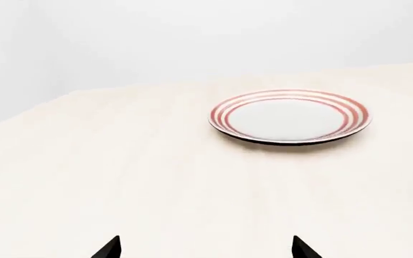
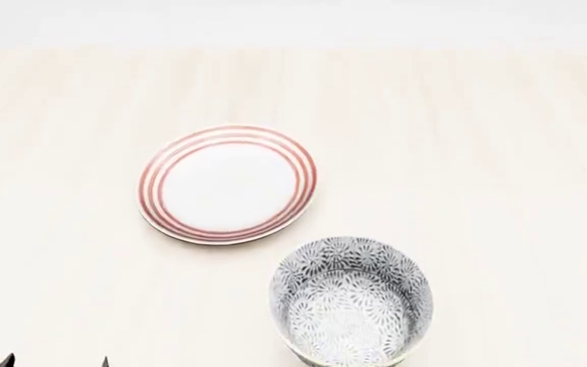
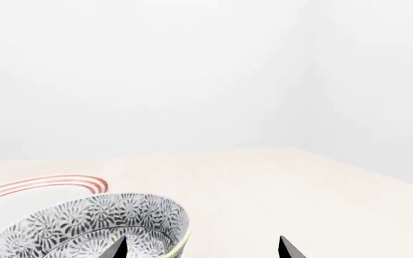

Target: Put the bowl on the plate.

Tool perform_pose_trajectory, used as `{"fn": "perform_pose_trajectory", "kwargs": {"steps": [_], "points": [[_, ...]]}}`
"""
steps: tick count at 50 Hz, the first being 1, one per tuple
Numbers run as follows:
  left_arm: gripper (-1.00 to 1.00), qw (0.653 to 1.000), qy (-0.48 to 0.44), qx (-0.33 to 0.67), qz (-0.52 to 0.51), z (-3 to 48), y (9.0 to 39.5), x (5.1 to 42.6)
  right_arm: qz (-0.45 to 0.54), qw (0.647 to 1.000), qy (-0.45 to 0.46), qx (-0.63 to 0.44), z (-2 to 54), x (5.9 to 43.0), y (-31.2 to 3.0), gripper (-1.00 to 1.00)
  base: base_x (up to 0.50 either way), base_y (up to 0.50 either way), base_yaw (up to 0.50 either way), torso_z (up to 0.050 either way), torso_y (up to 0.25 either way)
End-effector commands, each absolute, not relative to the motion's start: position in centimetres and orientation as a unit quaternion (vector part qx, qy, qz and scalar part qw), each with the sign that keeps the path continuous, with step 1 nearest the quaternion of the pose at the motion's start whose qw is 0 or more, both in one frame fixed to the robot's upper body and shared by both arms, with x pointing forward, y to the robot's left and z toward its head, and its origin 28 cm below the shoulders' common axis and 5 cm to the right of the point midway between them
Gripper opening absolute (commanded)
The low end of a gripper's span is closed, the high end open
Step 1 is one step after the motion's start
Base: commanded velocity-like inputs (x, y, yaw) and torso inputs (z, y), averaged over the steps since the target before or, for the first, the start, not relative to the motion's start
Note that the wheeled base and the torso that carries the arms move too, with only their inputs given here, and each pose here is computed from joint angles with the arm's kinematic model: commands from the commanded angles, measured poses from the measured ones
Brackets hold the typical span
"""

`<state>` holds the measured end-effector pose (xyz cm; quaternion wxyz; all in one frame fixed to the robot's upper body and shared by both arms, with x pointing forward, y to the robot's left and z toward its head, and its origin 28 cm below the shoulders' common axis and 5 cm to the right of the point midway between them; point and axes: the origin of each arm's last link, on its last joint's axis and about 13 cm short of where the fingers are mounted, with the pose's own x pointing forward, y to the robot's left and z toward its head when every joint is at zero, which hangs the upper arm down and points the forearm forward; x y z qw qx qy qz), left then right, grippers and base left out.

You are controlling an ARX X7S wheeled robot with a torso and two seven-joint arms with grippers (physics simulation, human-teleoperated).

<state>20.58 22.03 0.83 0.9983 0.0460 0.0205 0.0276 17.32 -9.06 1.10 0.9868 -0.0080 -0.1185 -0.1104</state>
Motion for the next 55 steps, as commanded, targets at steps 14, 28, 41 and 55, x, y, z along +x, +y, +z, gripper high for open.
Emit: {"fn": "perform_pose_trajectory", "kwargs": {"steps": [14,28,41,55], "points": [[1.00,0.999,-0.012,0.035,0.035,2.2,22.4,20.3,-0.123,0.977,-0.173,-0.012,2.6,15.8,-9.3,1.00,0.40,0.00,0.00,0.000,0.000],[1.00,0.998,-0.018,0.034,0.051,2.4,22.8,20.5,-0.149,0.968,-0.204,-0.014,3.4,13.9,-9.9,1.00,0.10,0.00,0.00,0.000,0.000],[1.00,0.997,-0.022,0.032,0.061,2.7,23.2,20.7,-0.178,0.958,-0.224,-0.014,3.8,12.4,-10.4,1.00,0.50,0.00,0.00,0.000,0.000],[1.00,0.998,-0.017,0.029,0.062,2.6,23.3,20.7,-0.183,0.964,-0.194,-0.011,3.4,12.9,-10.4,1.00,0.04,0.00,0.00,0.000,0.000]]}}
